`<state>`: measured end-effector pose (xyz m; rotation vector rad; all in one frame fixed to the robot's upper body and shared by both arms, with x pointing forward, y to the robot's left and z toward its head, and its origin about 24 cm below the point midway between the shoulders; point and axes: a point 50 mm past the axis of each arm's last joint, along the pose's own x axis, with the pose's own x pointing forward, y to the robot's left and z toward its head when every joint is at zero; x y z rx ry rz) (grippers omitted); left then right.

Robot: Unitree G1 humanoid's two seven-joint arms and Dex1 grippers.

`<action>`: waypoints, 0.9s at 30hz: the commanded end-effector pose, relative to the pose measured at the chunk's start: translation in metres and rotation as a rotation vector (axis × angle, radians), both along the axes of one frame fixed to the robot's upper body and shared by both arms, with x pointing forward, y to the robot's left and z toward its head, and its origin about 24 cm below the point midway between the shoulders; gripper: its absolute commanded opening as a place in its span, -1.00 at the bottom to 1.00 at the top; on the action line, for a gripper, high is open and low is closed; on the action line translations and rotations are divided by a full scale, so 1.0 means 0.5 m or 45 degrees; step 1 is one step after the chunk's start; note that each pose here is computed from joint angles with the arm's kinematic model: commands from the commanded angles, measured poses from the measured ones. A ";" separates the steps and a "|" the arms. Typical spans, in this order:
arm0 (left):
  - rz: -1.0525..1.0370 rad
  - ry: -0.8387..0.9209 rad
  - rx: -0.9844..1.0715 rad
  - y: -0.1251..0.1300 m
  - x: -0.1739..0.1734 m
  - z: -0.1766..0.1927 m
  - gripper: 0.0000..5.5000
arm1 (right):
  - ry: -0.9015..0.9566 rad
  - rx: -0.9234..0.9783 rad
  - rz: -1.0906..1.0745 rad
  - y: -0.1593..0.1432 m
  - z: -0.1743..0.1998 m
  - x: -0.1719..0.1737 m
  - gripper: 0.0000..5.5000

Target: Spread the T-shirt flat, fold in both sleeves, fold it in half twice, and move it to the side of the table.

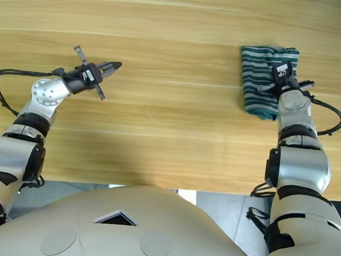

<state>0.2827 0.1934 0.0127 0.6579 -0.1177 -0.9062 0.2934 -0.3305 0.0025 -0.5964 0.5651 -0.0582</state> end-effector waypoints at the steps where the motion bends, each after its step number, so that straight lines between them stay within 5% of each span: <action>1: 0.083 0.002 -0.162 0.001 0.016 0.017 -1.00 | -0.230 0.049 -0.049 -0.023 0.056 0.020 -0.99; 10: 0.232 0.122 -0.545 0.001 0.052 0.035 -1.00 | -0.935 0.071 0.030 -0.001 0.219 0.071 -0.99; 13: 0.398 0.254 -0.869 0.005 0.080 0.037 -1.00 | -1.065 0.463 0.333 0.141 0.207 0.099 -0.99; 15: 0.589 0.394 -1.041 0.000 0.099 0.020 -1.00 | -0.953 0.803 0.498 0.247 0.152 0.106 -0.99; 18: 0.820 0.590 -1.153 -0.015 0.106 -0.014 -1.00 | -0.663 1.611 0.397 0.338 0.064 0.109 -0.99; 21: 0.997 0.720 -1.236 -0.024 0.110 -0.032 -1.00 | -0.482 2.150 0.101 0.374 0.006 0.093 -0.99; 27: 1.236 0.839 -1.412 -0.015 0.115 -0.043 -1.00 | -0.463 2.271 -0.162 0.362 -0.028 0.077 -0.99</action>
